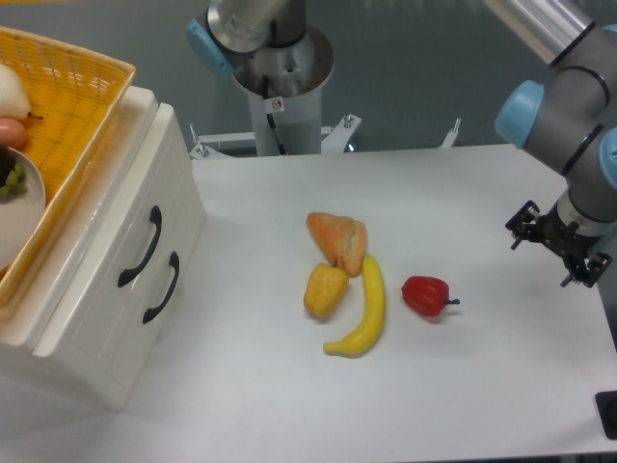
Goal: Slide the top white drawer open
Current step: 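Move the gripper across the table toward the upper drawer handle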
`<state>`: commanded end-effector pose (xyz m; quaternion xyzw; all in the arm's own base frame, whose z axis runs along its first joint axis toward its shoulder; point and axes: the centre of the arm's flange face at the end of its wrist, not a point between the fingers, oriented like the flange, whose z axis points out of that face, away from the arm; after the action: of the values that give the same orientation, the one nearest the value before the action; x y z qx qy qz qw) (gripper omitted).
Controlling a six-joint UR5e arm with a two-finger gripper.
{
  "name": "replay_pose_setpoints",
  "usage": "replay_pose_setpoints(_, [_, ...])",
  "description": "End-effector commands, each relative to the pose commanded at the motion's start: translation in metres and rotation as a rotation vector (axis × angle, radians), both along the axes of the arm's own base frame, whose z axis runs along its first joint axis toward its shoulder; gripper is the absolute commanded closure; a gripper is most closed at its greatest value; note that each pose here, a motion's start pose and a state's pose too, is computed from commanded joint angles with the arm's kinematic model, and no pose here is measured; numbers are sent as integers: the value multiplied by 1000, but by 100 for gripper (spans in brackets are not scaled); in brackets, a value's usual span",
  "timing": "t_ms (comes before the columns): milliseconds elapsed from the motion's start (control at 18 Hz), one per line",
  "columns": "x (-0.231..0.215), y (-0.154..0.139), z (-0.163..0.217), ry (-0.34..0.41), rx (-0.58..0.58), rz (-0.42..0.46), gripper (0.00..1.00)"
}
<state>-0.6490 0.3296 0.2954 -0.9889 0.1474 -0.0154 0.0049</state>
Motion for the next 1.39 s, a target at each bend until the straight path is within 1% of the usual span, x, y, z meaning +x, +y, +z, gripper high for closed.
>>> replay_pose_setpoints(278, [5, 2, 1, -1, -2, 6, 0])
replay_pose_setpoints(444, [12, 11, 1, -4, -4, 5, 0])
replay_pose_setpoints(556, [17, 18, 3, 1, -8, 82, 0])
replay_pose_setpoints(611, [18, 20, 4, 0, -9, 101, 0])
replay_pose_setpoints(722, [36, 41, -1, -7, -14, 93, 0])
replay_pose_setpoints(833, [44, 46, 6, -1, -16, 109, 0])
replay_pose_setpoints(944, [58, 48, 14, 2, -15, 99, 0])
replay_pose_setpoints(1111, [84, 64, 26, 3, -10, 78, 0])
replay_pose_setpoints(1278, [120, 88, 38, 10, -11, 148, 0])
replay_pose_setpoints(1389, [133, 91, 43, -2, -13, 173, 0])
